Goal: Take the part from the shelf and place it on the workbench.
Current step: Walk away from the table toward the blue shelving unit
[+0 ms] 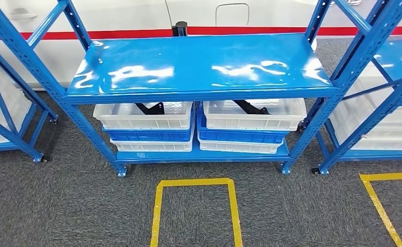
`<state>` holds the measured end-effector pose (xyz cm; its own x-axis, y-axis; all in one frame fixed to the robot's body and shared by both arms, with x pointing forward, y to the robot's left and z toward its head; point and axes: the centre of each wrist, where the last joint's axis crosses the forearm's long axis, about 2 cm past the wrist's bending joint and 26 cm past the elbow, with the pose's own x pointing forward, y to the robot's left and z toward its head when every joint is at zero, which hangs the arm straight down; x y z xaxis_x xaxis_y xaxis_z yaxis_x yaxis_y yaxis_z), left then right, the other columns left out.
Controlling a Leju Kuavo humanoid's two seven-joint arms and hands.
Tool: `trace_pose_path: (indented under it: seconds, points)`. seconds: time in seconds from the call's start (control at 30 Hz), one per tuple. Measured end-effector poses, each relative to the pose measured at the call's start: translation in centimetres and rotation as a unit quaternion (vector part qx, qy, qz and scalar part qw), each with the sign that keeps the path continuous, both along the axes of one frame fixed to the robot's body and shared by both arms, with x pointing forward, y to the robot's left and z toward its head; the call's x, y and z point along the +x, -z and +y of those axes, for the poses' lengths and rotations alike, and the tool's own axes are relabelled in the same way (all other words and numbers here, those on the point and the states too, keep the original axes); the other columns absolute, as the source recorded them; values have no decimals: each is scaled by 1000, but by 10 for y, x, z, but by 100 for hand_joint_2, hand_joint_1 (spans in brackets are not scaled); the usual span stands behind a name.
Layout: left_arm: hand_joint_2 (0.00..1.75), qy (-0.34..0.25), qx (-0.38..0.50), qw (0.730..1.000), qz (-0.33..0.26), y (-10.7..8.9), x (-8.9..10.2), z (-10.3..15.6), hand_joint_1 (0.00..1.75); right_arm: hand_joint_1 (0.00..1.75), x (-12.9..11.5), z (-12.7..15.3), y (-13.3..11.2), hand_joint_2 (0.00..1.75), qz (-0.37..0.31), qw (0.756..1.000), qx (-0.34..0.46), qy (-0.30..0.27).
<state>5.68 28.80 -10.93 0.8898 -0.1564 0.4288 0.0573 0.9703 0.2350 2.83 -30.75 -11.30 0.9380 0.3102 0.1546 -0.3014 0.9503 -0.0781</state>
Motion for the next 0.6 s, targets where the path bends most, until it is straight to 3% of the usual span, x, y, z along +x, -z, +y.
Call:
trace_pose_path:
  seconds: [0.3, 0.4, 0.43, 0.47, 0.53, 0.6]
  points:
    - [0, 0, 0, 1000, -2, 0, 2, 1, 0, 0, 1, 1, 0, 175, -2, 1000, 0, 1]
    - [0, -2, -1, 1000, 0, 0, 1, 0, 0, 0, 4, 1, 0, 44, -7, 1000, -5, 2]
    - [44, -4, -1, 1000, 3, 0, 1, 0, 0, 0, 4, 0, 0, 0, -8, 1000, -8, 4]
    - [87, -6, -2, 1000, 5, 0, 1, 0, 0, 0, 3, 0, 0, 0, -9, 1000, -11, 5]
    - [175, -9, -3, 1000, 6, 0, 2, 0, 0, 0, 3, 0, 0, 87, -11, 1000, -15, 8]
    - [175, -10, -4, 1000, 7, 0, 2, 0, 0, 0, 1, 0, 0, 175, -10, 1000, -18, 11]
